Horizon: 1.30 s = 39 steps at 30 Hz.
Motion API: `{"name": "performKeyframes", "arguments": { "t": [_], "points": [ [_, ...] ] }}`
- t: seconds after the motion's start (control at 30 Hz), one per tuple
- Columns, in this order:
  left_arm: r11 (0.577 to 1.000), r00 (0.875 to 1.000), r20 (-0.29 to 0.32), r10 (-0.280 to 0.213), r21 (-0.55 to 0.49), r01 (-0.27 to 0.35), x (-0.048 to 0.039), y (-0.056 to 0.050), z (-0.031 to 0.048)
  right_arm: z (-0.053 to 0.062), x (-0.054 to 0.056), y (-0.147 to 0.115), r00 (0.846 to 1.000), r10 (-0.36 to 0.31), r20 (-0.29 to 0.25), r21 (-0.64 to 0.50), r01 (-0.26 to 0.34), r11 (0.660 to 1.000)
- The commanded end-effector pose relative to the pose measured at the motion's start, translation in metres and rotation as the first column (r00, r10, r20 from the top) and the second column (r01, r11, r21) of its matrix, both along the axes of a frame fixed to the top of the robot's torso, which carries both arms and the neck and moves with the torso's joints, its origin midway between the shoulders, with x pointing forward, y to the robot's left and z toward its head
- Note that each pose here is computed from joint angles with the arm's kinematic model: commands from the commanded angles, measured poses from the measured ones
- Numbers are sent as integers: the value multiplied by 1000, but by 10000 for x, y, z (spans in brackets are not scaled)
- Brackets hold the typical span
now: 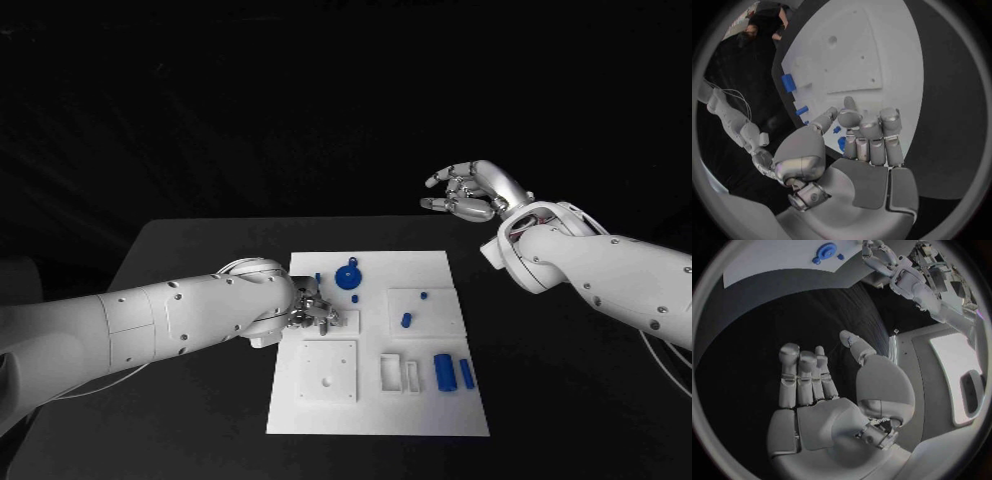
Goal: Assemble the parts on the task board
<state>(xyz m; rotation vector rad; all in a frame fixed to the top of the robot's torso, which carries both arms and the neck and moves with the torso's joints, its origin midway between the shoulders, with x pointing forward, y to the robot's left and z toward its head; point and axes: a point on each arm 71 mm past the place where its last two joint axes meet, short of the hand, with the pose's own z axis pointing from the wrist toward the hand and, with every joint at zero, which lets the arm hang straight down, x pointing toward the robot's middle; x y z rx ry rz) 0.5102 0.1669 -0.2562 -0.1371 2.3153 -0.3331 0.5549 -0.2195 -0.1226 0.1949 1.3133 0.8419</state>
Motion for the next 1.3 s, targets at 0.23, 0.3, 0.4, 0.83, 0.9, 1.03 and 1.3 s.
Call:
{"name": "performKeyframes", "arguments": {
  "t": [0.23,0.3,0.4,0.83,0.9,1.03,1.3],
  "points": [
    [1000,1000,13,9,-10,-9,12,34,10,-7,-4,7,1000,15,-4,-4,-15,1000],
    [1000,1000,15,13,-15,-12,11,50,14,-8,-5,5,1000,15,-4,-4,-15,1000],
    [999,1000,17,22,-31,-22,8,74,31,-9,-6,-2,1000,14,-4,-3,-14,1000],
    [984,992,77,101,-153,-88,223,210,435,-16,3,-64,1000,-1,-4,-5,1,1000],
    [985,991,84,103,-147,-90,299,238,502,-17,6,-69,1000,-3,-5,-6,3,1000],
    [987,989,92,115,-124,-103,427,281,523,-18,8,-67,1000,-3,-5,-6,3,1000],
    [992,983,135,125,-47,-120,634,351,522,-17,6,-45,1000,2,-5,-4,-2,1000]
  ]
}}
